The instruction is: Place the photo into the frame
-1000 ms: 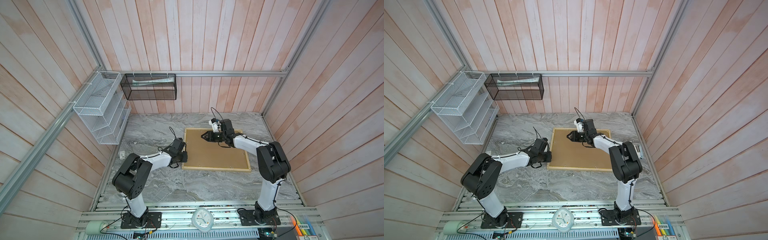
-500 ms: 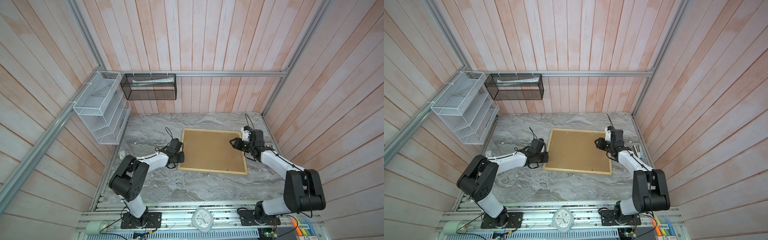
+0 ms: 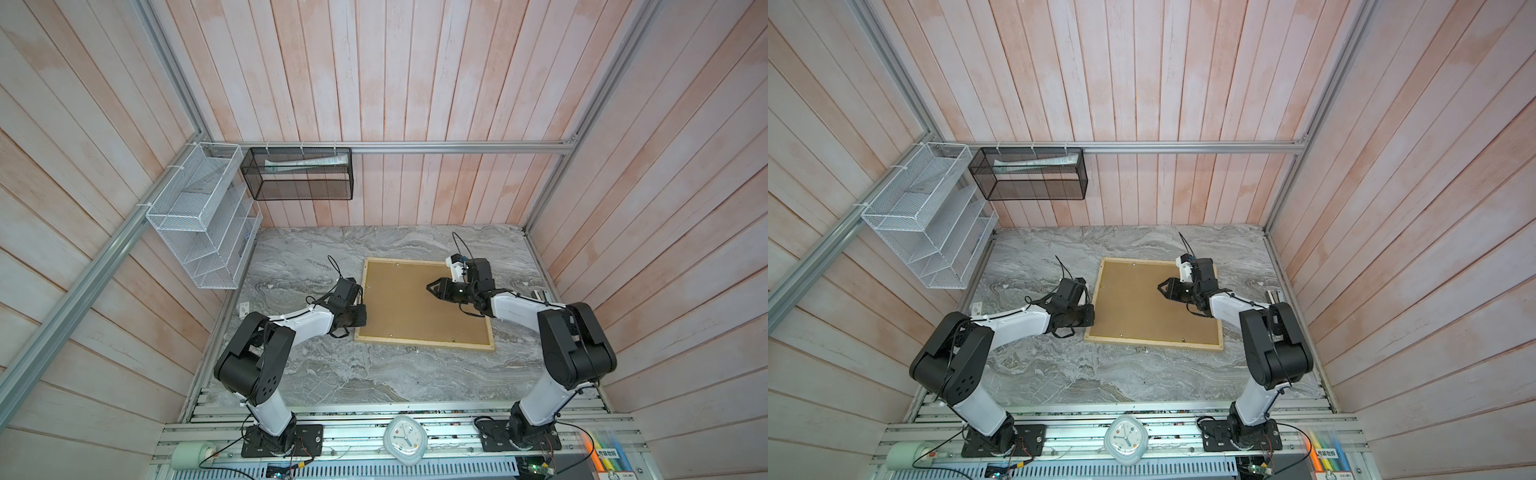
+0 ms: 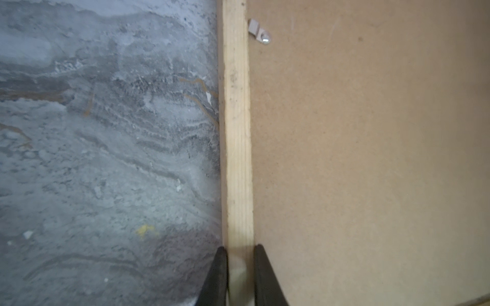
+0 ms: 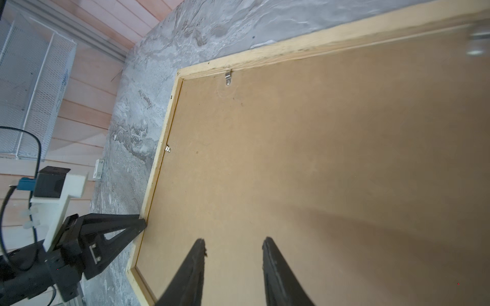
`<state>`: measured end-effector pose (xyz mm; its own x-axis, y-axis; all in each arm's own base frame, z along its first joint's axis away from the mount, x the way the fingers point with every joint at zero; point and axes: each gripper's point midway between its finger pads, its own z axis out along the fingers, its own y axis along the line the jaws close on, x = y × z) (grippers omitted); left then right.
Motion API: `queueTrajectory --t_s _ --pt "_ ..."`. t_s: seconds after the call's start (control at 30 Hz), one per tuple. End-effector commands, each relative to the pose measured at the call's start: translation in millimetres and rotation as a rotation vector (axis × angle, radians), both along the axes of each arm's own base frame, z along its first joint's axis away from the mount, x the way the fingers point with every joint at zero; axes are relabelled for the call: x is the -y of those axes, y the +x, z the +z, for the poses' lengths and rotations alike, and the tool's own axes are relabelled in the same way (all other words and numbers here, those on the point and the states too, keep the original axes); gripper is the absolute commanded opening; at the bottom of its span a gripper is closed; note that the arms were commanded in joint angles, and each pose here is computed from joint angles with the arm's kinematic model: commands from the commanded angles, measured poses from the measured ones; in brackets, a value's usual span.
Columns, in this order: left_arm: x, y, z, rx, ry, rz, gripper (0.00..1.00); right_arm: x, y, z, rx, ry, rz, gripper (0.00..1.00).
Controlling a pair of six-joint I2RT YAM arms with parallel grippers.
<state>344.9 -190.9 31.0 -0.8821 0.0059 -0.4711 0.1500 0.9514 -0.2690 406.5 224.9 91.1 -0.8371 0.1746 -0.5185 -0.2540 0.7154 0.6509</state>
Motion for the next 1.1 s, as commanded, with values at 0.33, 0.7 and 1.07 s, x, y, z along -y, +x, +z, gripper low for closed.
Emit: queueTrajectory --t_s 0.33,0.7,1.07 --pt "8.0 -27.1 -11.2 -0.083 -0.052 -0.066 0.08 -131.8 36.0 -35.5 -0.063 0.2 0.213 0.33" --pt "9.1 -27.7 -9.4 -0.085 -0.056 -0.068 0.08 -188.2 38.2 -67.5 -0.133 0.15 0.335 0.31" --pt "7.8 -26.7 -7.4 -0.08 -0.046 -0.067 0.07 -206.4 6.4 -80.3 -0.177 0.138 0.428 0.3"
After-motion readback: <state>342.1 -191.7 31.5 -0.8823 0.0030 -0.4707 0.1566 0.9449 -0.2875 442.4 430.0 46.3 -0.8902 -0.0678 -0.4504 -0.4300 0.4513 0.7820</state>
